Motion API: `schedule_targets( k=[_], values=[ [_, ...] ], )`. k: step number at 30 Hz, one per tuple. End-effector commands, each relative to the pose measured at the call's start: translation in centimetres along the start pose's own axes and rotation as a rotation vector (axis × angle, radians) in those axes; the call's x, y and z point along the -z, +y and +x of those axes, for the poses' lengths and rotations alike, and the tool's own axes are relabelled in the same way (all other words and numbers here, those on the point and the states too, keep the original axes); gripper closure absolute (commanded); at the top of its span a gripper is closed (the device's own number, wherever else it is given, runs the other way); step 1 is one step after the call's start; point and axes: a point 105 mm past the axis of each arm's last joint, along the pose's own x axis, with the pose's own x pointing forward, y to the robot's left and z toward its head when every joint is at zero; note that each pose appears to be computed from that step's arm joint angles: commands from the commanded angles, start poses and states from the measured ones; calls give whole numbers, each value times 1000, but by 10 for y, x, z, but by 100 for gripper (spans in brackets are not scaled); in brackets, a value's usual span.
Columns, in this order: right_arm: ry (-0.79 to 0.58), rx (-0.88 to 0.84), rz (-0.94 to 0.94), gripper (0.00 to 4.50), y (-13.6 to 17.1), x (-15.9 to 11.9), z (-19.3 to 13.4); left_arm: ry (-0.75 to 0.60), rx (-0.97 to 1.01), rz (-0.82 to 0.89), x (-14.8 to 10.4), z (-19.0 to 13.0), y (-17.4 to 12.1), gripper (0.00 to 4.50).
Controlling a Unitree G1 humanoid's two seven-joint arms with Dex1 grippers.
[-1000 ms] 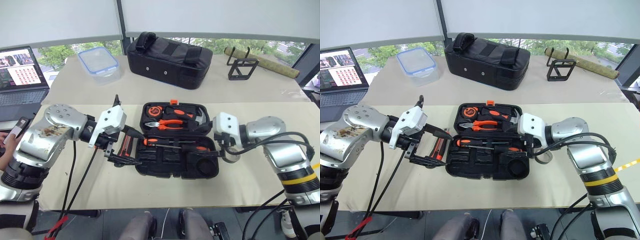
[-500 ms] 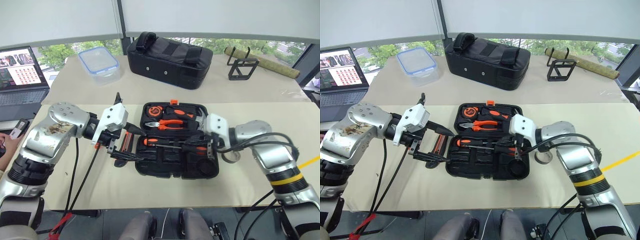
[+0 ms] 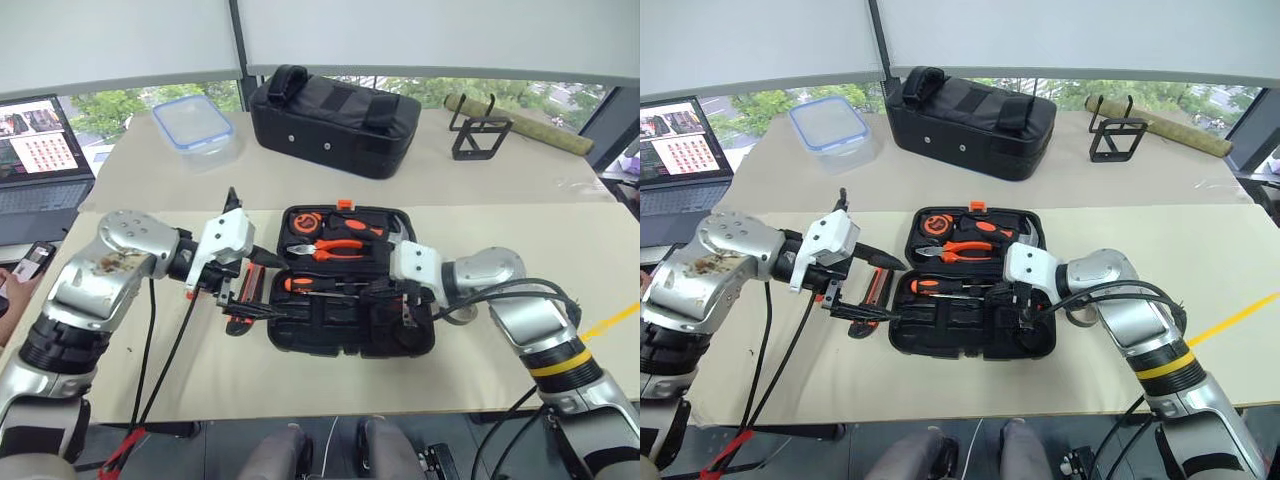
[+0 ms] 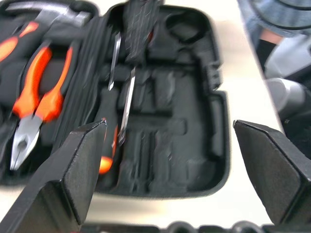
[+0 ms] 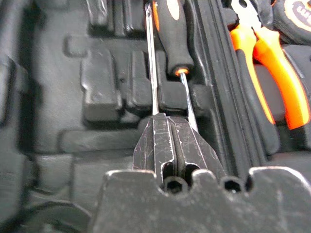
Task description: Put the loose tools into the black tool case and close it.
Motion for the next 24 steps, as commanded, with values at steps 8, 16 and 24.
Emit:
schedule_targets(
  k=[8, 16, 24],
  values=[
    [-260, -36, 87, 163, 17, -70, -72, 82, -739, -421, 75, -99, -5, 0],
    [-282, -76, 121, 8, 29, -76, -74, 136, -886, -644, 94, -113, -13, 0],
    [-303, -32, 98, 8, 25, -79, -63, 219, -870, -787, 83, -86, 32, 0]
  ],
)
